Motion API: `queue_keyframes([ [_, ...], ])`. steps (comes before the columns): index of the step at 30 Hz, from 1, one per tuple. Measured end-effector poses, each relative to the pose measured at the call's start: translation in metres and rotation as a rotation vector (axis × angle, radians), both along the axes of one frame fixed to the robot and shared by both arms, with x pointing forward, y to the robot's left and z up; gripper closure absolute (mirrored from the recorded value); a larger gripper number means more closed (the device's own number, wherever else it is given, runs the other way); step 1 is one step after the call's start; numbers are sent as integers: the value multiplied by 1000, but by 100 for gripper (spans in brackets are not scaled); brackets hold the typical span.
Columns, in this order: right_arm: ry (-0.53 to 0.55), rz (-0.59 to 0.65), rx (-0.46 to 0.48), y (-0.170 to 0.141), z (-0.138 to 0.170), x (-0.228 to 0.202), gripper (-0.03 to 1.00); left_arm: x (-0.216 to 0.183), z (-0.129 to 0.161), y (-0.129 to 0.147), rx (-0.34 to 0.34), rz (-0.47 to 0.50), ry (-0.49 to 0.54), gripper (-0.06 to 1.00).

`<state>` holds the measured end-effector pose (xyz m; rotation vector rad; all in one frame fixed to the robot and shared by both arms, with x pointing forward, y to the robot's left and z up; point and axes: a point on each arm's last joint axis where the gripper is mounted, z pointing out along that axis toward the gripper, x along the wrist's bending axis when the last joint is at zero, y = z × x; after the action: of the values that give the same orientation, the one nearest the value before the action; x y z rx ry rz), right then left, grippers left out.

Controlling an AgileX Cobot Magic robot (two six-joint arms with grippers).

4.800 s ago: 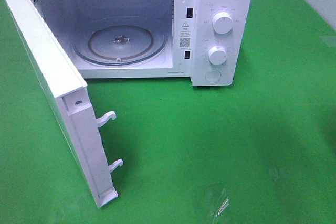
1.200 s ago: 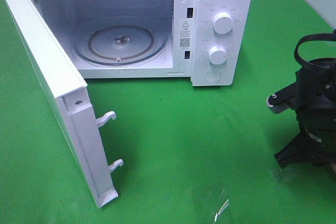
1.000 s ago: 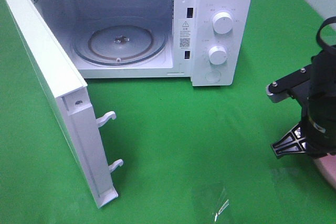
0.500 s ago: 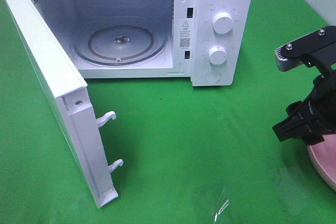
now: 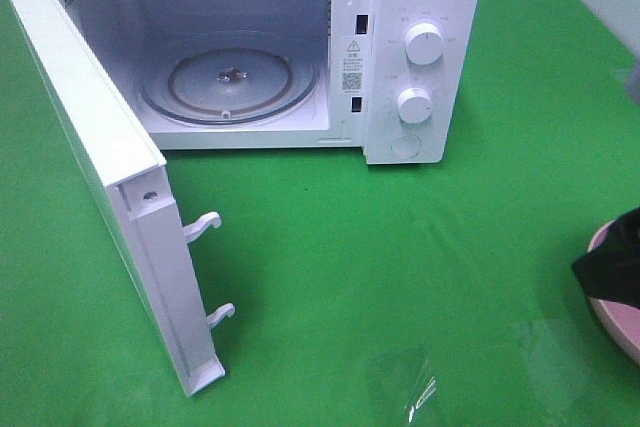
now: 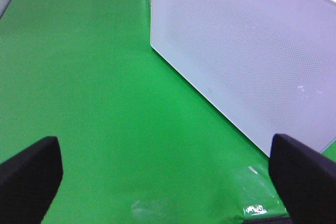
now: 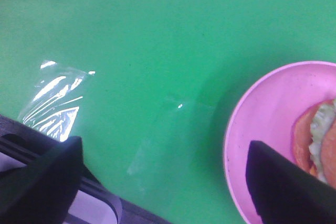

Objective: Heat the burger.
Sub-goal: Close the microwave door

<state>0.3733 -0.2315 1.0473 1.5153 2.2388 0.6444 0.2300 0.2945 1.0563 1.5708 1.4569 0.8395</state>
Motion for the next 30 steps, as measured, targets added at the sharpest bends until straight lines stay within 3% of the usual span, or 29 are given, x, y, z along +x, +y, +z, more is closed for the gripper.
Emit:
queue_keyframes([
  [15, -108, -26, 65, -39, 28, -63, 20, 0, 0, 0, 0, 0, 0, -4],
  [19, -237, -40, 119, -55, 37, -86, 20, 0, 0, 0, 0, 0, 0, -4],
  [22, -263, -55, 126, -59, 38, -89, 20, 0, 0, 0, 0, 0, 0, -4],
  [30, -482, -224, 165, -78, 47, -118, 20, 0, 0, 0, 0, 0, 0, -4],
])
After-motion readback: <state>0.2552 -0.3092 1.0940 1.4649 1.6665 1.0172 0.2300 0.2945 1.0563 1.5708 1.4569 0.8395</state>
